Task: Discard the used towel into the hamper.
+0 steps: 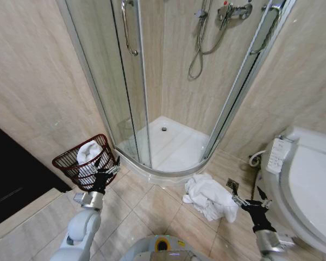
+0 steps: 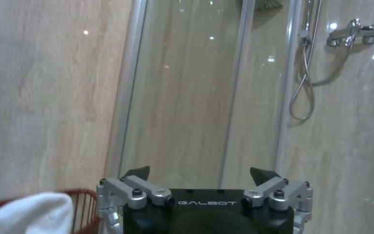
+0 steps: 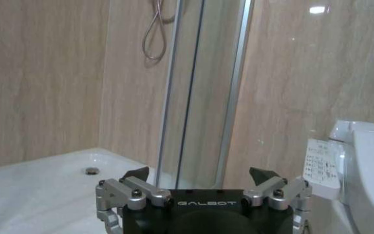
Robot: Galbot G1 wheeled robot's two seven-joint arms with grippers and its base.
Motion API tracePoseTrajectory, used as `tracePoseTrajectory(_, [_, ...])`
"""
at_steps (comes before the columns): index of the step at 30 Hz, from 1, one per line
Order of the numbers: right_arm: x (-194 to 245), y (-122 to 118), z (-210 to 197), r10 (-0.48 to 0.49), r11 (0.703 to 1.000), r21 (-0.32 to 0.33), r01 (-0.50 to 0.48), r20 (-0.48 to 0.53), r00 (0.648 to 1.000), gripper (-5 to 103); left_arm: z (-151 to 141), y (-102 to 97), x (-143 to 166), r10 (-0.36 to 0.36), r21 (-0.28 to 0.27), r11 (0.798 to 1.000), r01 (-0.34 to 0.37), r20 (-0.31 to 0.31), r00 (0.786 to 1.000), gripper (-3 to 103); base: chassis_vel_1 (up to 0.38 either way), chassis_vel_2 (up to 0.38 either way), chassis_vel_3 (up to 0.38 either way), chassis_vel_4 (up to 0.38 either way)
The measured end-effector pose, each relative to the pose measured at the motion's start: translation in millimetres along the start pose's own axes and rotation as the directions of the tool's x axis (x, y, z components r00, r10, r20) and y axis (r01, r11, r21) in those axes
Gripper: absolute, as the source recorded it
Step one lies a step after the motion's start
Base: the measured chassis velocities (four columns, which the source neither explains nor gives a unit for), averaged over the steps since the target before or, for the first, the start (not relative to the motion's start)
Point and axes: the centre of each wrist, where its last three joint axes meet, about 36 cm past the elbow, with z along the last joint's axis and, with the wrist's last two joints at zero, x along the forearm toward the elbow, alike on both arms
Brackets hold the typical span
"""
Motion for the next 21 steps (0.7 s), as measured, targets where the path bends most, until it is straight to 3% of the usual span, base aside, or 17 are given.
tracePoseTrajectory(6, [-5.2, -1.7, -2.4, -0.010, 1.000, -0.005, 0.010, -0.001, 1.000, 100, -1.3, -4.4, 24.9, 0.018, 0.009, 1.000, -0.018, -0.022, 1.000, 100, 0.000, 0.000, 0.000, 0.000])
tracePoseTrajectory(14, [-21.0, 0.2, 3.6, -0.114, 0.992, -0.051, 0.114, -0.007, 0.993, 100, 19.9, -21.3, 35.2, 0.017, 0.012, 1.000, -0.016, -0.040, 0.999, 100, 0.000, 0.000, 0.000, 0.000])
tracePoseTrajectory(19, [-36.8, 1.8, 13.8, -0.151, 0.985, -0.095, 0.143, -0.079, 0.985, 100, 22.2, -23.2, 32.8, 0.033, 0.002, 0.999, -0.033, -0.049, 0.998, 100, 0.000, 0.000, 0.000, 0.000])
tracePoseTrajectory(21, [-45.8, -3.7, 22.6, -0.182, 0.979, -0.128, 0.161, -0.174, 0.968, 100, 22.1, -22.3, 33.4, 0.037, -0.002, 0.999, -0.037, -0.051, 0.998, 100, 0.000, 0.000, 0.000, 0.000])
